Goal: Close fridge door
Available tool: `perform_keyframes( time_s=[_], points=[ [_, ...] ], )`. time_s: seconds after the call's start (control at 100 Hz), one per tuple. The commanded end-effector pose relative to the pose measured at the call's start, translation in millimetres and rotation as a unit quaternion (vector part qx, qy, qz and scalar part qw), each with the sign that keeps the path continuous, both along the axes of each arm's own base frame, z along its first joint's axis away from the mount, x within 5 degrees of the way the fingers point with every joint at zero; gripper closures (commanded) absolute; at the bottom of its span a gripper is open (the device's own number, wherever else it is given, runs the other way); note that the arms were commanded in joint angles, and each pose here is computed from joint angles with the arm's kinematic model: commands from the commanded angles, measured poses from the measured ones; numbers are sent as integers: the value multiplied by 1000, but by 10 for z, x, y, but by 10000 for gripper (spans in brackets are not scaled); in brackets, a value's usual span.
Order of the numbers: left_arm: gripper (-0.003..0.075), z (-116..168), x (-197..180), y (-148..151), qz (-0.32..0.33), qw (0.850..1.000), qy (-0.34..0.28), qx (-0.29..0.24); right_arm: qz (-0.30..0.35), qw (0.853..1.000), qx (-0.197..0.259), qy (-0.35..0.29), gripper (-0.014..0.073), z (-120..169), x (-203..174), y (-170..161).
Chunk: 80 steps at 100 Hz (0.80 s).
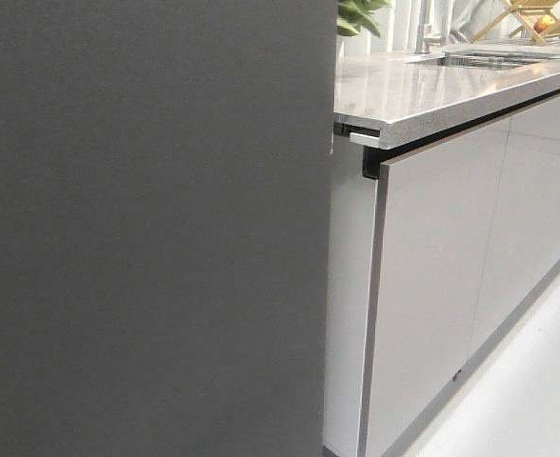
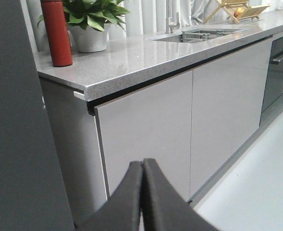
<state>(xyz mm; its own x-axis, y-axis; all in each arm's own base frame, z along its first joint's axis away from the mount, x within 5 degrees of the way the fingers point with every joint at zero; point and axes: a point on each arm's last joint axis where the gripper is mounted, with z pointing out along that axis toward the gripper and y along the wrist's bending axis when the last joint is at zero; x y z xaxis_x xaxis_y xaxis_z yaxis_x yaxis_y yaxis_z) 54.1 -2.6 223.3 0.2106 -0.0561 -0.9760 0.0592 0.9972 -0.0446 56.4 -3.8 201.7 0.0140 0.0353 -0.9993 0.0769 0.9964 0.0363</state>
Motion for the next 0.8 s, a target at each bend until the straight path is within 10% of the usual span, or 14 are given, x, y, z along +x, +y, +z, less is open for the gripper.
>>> perform_keyframes(
  time_s=[0.0, 0.79],
  points=[
    [740, -49, -4, 5, 3, 1000, -24, -5, -15, 999, -4, -44, 640, 26, -15, -22],
    [740, -49, -4, 5, 3, 1000, -24, -5, -12, 999, -3, -32, 640, 4, -13, -17]
  ],
)
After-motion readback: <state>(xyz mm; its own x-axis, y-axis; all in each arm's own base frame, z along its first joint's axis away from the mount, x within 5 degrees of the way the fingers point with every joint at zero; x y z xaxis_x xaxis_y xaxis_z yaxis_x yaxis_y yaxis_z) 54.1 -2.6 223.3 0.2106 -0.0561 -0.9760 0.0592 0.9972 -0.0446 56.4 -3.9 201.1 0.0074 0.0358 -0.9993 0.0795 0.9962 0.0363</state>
